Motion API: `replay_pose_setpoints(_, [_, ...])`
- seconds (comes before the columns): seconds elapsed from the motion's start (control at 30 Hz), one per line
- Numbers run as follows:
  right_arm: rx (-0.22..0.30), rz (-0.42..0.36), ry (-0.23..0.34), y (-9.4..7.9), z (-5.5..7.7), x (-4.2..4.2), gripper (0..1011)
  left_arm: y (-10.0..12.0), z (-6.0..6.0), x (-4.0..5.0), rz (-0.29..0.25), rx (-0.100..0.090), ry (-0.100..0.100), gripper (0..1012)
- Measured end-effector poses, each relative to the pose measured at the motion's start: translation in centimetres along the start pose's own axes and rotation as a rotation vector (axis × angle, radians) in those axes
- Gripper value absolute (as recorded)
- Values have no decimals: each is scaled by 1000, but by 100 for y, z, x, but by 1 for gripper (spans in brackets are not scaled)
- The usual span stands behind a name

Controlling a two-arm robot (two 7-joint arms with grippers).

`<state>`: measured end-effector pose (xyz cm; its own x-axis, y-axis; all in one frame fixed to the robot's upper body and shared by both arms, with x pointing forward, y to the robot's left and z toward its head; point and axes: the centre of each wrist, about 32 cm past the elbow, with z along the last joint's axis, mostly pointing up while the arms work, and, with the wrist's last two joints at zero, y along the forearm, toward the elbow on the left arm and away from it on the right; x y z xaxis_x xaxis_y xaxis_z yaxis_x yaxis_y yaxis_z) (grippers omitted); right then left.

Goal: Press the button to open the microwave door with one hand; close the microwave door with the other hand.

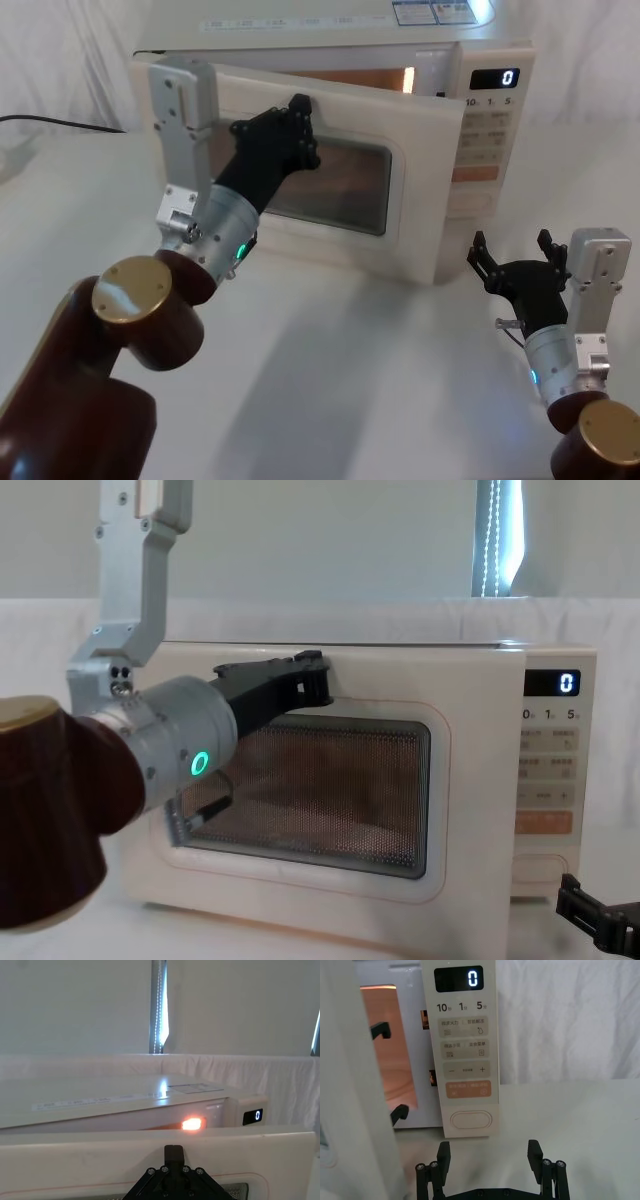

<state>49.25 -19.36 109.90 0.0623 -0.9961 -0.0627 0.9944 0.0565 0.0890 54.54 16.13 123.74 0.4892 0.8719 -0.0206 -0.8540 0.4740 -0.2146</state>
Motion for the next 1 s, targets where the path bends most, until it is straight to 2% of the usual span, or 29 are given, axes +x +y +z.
replay_pose_setpoints(0.1, [0, 0, 0, 0, 0, 0, 1000, -56, 5, -6, 1, 0, 4, 0])
replay_pose_setpoints(0.57, [0, 0, 0, 0, 0, 0, 1000, -247, -28, 19, 10, 29, 14, 0])
replay_pose_setpoints(1.0, [0, 0, 0, 0, 0, 0, 1000, -390, -44, 13, 19, 36, 4, 0])
